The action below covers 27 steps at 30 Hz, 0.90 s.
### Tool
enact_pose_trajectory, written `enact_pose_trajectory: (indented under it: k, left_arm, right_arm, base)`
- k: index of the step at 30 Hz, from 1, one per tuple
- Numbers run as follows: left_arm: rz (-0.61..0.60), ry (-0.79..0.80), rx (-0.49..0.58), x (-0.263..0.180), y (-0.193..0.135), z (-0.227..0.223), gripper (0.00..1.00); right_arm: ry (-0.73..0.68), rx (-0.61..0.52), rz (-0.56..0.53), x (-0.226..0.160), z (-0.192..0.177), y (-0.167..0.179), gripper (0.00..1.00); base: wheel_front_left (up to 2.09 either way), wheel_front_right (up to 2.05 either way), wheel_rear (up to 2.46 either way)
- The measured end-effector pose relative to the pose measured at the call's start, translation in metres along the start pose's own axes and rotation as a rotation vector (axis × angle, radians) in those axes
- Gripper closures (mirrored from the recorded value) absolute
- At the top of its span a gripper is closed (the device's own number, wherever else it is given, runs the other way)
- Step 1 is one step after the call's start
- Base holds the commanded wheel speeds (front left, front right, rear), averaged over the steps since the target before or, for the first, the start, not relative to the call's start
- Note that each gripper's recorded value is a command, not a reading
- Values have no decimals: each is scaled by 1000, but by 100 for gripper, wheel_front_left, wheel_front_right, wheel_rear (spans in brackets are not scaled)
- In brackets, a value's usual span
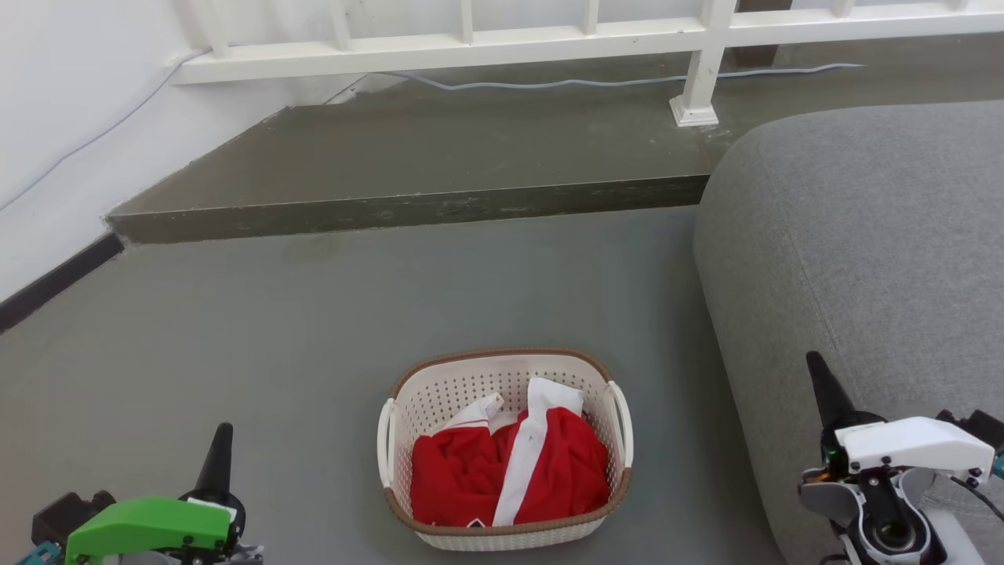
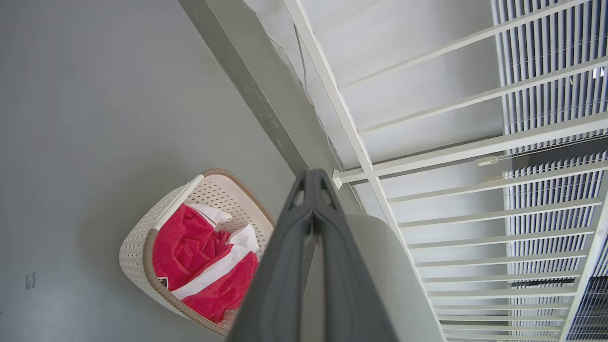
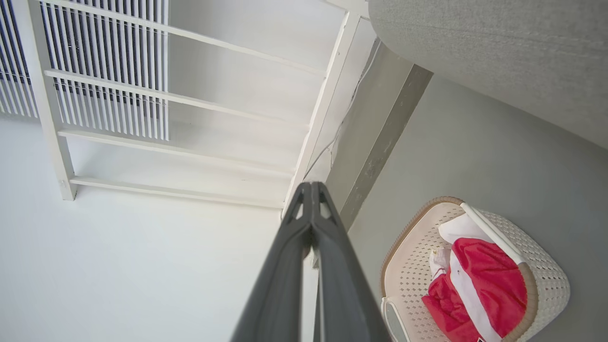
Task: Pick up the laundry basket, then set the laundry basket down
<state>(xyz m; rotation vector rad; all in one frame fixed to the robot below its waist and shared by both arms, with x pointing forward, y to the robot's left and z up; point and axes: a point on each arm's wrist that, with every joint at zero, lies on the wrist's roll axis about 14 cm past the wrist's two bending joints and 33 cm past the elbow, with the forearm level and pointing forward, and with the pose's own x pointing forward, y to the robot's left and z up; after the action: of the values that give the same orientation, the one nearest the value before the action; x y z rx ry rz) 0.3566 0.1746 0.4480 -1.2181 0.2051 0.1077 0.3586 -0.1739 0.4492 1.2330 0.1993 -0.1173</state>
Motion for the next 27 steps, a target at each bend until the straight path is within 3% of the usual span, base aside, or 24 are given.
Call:
enact_pose_trajectory:
  k: [27]
  left_arm:
    - [-99,-16,-313,9,-21,20,100]
  right_arm:
    - [-56,317,82,7,32,13,100]
  base:
    - [0,0,0]
